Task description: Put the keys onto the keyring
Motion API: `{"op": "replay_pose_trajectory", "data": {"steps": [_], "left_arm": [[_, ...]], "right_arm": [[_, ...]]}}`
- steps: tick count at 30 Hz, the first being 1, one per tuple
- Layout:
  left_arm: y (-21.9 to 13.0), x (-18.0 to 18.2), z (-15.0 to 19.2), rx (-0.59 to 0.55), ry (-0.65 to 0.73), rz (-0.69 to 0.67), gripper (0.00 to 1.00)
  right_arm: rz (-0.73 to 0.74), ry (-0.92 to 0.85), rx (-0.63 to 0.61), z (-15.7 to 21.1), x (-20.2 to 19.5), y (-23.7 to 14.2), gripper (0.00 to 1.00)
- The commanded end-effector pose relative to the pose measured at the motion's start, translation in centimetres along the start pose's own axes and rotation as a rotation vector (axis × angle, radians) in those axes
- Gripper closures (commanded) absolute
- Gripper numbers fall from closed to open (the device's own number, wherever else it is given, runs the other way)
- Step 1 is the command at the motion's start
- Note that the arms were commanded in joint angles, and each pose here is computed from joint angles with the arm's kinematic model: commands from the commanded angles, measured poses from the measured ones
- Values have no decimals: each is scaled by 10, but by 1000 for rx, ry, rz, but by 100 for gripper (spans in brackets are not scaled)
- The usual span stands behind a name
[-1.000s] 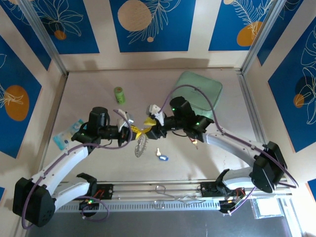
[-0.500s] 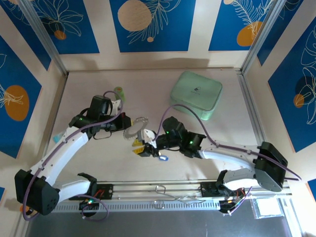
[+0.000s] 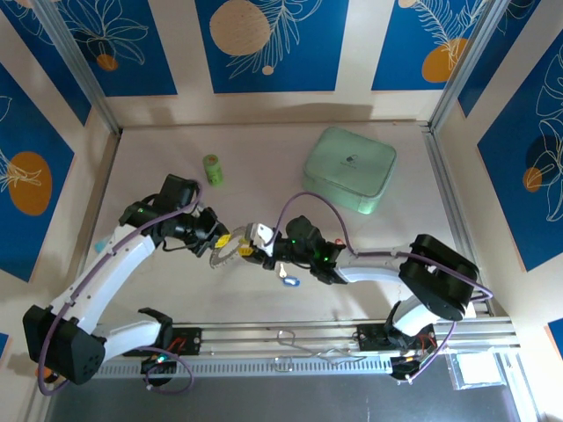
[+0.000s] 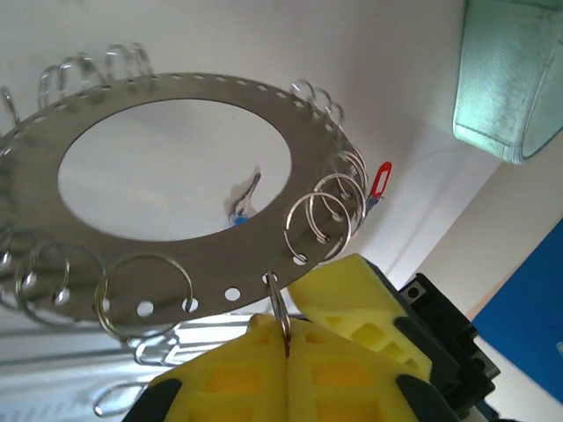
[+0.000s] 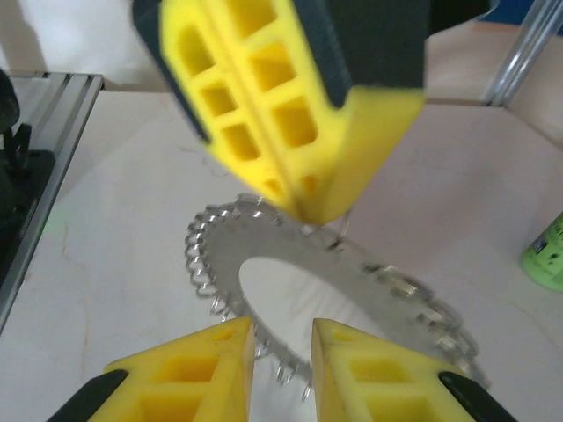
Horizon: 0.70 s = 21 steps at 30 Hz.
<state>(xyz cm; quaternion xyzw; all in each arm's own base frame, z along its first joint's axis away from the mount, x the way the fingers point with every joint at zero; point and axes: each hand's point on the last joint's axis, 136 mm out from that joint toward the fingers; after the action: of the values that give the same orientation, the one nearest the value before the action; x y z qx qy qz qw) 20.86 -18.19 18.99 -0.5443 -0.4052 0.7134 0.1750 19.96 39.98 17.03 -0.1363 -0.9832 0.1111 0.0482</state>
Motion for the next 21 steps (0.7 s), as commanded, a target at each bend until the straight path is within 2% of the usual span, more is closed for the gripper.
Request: {"op": "replay_pose_trajectory", "data": {"steps": [1,13,21], "left_arm": [[-8,-2,15,49,-161,9,100],[-6,-7,17,72,-206,35,100],[-4,-4,19,79,-221,32,100]], "right_arm": [[22,-72,-90,-20,-3,2,73],[-4,-136,-114,-26,5,14,70],[5,-142,-138,-35,4,20,78]]}}
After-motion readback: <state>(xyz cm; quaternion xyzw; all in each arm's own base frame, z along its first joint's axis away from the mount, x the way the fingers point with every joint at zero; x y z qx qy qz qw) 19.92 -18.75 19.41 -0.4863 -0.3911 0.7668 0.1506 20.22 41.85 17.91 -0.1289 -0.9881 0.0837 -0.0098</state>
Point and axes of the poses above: each hand's point on the last joint's axis, 136 mm out from that joint toward the fingers, its own y axis out along the fingers, its own x axis along the line the jaws close on, z = x × y, and after that the axes turned 14 degrees about y, right-handed
